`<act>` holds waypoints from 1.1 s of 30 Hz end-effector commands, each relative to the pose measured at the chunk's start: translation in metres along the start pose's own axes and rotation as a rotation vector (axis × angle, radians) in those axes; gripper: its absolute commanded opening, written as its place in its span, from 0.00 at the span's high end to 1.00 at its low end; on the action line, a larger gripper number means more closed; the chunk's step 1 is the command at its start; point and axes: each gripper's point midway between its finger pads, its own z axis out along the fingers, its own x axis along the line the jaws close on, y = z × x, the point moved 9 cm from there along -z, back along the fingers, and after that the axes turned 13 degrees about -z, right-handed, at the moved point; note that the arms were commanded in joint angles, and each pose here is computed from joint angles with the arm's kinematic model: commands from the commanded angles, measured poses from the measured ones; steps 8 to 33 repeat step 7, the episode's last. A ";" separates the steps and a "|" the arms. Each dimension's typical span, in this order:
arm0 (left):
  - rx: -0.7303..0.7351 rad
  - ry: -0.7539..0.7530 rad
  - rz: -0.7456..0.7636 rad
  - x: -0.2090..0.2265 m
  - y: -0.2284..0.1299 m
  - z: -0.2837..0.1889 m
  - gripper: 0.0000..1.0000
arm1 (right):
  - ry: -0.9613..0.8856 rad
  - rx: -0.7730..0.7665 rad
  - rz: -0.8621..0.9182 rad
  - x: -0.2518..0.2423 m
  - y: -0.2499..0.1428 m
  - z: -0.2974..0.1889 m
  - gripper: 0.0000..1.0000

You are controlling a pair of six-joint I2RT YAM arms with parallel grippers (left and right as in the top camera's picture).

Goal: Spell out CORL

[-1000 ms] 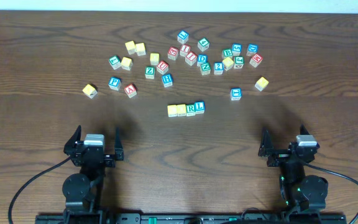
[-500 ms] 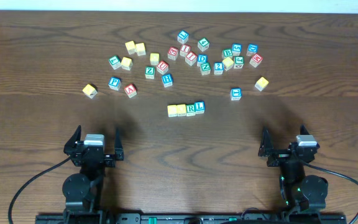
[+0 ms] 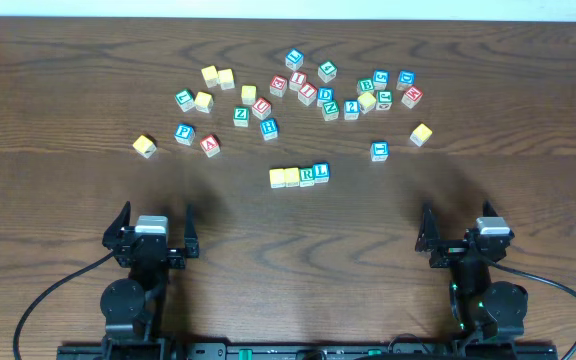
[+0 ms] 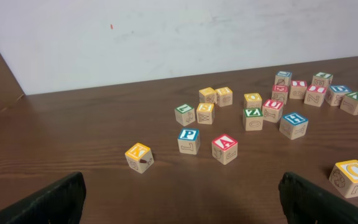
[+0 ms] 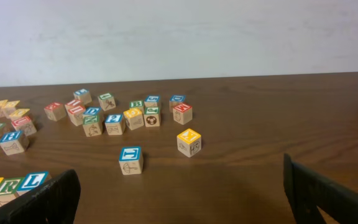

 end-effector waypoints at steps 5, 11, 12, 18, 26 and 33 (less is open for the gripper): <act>0.034 0.018 0.007 0.003 -0.012 0.002 0.02 | 0.015 -0.002 -0.009 0.002 -0.001 0.000 0.01; 0.034 0.018 0.007 0.003 -0.012 0.002 0.02 | 0.015 -0.002 -0.009 0.002 -0.001 0.000 0.01; 0.034 0.018 0.007 0.003 -0.012 0.002 0.02 | 0.015 -0.002 -0.009 0.002 -0.001 0.000 0.01; 0.034 0.018 0.007 0.003 -0.012 0.002 0.02 | 0.015 -0.002 -0.009 0.002 -0.001 0.000 0.01; 0.034 0.018 0.007 0.003 -0.012 0.002 0.02 | 0.015 -0.002 -0.009 0.002 -0.001 0.000 0.01; 0.034 0.018 0.007 0.003 -0.012 0.002 0.02 | 0.015 -0.002 -0.009 0.002 -0.001 0.000 0.01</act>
